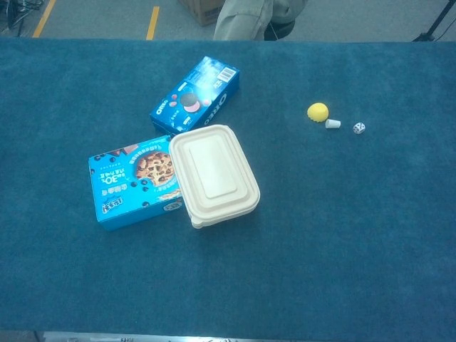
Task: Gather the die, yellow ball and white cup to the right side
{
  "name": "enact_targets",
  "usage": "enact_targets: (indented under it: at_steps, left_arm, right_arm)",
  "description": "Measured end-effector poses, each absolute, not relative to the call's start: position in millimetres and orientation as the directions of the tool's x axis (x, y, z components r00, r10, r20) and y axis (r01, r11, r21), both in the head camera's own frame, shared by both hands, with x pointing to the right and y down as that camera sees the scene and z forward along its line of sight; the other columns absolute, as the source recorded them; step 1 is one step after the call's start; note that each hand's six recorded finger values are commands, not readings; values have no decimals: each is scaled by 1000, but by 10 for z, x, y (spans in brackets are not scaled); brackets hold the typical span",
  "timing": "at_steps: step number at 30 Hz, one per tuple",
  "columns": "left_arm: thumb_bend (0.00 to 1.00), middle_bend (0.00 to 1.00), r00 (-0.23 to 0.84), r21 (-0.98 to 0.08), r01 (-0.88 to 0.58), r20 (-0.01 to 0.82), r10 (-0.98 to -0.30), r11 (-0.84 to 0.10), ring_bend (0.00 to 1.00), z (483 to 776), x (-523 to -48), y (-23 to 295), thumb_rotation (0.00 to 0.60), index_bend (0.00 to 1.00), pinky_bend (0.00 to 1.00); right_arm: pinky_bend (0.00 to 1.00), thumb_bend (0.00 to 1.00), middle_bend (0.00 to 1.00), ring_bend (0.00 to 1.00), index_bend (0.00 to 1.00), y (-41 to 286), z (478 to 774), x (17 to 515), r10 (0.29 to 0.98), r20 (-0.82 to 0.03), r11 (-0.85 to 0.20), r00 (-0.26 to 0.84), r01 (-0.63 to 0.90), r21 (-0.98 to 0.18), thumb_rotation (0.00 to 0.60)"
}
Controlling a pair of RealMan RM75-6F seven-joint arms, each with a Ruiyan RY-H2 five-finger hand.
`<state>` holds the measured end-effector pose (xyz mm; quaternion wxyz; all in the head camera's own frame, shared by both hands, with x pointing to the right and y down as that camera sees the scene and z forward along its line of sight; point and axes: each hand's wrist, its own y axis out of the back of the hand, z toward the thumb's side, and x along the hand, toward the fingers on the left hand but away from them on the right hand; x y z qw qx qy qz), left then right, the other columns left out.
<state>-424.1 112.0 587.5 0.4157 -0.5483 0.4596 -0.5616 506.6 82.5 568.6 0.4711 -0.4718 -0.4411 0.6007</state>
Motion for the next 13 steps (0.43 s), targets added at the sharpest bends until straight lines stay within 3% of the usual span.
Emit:
enact_targets:
  at_steps: [13]
  left_arm:
    - [293,171,-59,-972,-31,235,-970,-233,68,5874,-4261,1120,600,205,93]
  right_arm:
    - [358,92,316,220,288,848,5691,5091,980,-159,-175,-116,-135,-975,600]
